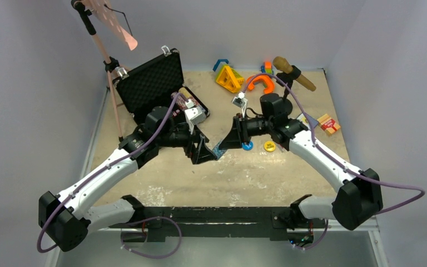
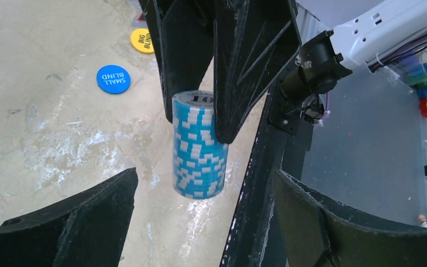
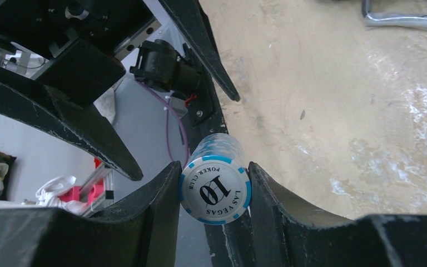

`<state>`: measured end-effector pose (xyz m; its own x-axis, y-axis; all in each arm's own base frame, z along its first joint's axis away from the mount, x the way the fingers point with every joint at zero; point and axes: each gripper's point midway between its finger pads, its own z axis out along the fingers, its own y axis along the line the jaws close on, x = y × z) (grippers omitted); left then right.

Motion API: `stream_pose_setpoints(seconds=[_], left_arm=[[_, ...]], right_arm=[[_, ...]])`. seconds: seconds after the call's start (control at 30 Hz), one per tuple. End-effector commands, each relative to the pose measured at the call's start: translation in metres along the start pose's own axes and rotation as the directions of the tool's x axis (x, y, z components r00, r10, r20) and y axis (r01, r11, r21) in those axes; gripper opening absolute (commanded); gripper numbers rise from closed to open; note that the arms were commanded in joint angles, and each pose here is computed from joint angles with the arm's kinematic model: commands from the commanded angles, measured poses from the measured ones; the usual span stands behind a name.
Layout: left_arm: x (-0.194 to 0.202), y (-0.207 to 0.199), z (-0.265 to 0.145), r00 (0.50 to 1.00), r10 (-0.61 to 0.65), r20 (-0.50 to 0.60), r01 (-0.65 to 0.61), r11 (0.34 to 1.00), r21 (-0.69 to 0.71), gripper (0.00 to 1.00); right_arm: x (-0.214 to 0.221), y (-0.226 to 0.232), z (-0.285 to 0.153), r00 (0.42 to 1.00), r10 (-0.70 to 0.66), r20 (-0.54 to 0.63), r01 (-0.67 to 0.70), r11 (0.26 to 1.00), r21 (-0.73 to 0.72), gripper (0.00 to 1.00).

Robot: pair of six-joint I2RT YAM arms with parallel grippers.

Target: Pack up texas hold em set

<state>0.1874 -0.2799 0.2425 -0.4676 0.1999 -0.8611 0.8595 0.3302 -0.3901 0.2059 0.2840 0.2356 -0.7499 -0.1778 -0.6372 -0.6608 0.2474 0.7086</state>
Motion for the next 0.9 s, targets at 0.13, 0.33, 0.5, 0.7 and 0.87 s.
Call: stream_pose_setpoints(seconds=[0.13,0.33,0.5,0.7,0.87], left_arm=[[-0.003,-0.008,0.008,0.999,0.032,-0.001,-0.032,0.999,0.035,0.92],[0.004,-0.007,0.011,0.999,0.032,-0.028,-0.031,0.999,0.022,0.87],[0.006,-0.004,0.014,0.999,0.023,-0.039,-0.023,1.000,0.005,0.81],[0.011,-0.001,0.016,0.997,0.010,-0.074,-0.011,1.000,-0.013,0.73],[0.011,-0.003,0.017,0.997,0.010,-0.074,-0.010,1.000,-0.010,0.64]], right_arm=[[-0.012,0.034,0.010,0.998,-0.066,0.013,0.067,0.992,-0.103,0.00],[-0.012,0.035,0.013,0.998,-0.065,0.019,0.067,0.994,-0.089,0.00],[-0.013,0.035,0.013,0.997,-0.065,0.030,0.067,0.994,-0.081,0.00],[-0.013,0.034,0.014,0.998,-0.056,0.039,0.059,0.995,-0.075,0.00],[-0.014,0.034,0.014,0.997,-0.058,0.045,0.061,0.995,-0.075,0.00]])
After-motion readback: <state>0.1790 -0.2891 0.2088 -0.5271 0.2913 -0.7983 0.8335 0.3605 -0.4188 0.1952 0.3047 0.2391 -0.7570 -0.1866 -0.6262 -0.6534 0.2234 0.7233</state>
